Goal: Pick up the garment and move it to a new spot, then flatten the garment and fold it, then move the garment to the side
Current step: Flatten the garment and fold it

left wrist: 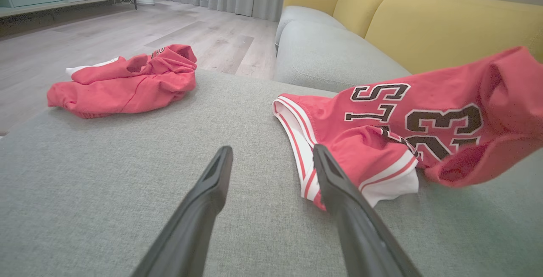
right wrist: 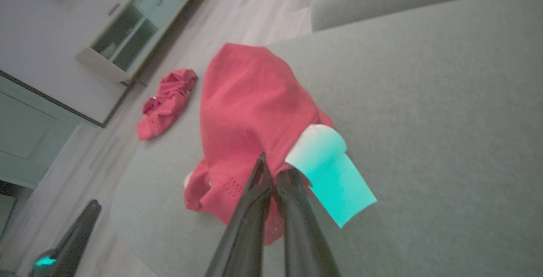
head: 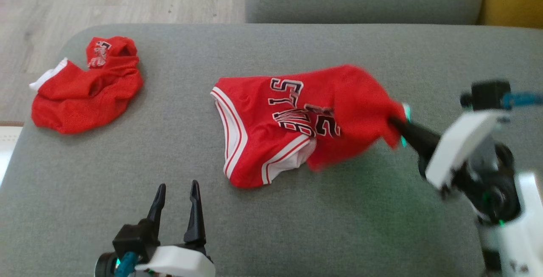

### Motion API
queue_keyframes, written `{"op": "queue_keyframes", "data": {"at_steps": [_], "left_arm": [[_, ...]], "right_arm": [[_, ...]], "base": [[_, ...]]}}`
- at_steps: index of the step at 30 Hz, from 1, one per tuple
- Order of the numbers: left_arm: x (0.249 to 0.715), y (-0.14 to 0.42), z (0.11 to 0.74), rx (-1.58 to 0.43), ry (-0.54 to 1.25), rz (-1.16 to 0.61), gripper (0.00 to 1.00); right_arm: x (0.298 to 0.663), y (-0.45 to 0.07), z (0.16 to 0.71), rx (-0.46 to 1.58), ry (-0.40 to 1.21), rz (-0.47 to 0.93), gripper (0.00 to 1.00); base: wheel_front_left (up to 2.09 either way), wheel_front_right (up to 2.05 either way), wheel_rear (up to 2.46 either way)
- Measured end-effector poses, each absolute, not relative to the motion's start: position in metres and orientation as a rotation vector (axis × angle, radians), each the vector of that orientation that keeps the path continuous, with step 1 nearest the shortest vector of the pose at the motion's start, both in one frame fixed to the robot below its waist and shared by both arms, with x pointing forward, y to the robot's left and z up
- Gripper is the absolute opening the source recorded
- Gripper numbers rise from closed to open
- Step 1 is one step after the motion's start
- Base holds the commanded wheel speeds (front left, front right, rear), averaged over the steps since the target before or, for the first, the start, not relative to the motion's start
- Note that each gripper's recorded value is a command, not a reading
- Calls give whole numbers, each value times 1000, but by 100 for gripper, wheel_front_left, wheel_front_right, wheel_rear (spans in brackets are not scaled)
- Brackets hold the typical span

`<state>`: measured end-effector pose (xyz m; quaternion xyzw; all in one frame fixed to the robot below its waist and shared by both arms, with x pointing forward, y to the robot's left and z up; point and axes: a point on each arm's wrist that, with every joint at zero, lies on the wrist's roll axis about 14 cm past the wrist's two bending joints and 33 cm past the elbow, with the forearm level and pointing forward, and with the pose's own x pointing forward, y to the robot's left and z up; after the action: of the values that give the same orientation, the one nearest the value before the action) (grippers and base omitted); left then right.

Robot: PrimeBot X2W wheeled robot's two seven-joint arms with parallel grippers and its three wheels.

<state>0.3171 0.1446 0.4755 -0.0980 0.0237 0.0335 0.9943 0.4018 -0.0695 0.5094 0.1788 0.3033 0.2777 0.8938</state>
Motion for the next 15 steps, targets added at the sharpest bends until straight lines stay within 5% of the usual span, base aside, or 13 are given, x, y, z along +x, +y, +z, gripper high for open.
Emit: {"op": "queue_keyframes", "data": {"at_steps": [8,15], "left_arm": [[328,138,476,-186,47,35,100],[329,135,476,-177,45,24,100]], "right_arm": [[340,-117,435,158,894,473,0],[326,-134,412,41,954,434,0]], "base": [[0,0,0],[0,0,0]]}}
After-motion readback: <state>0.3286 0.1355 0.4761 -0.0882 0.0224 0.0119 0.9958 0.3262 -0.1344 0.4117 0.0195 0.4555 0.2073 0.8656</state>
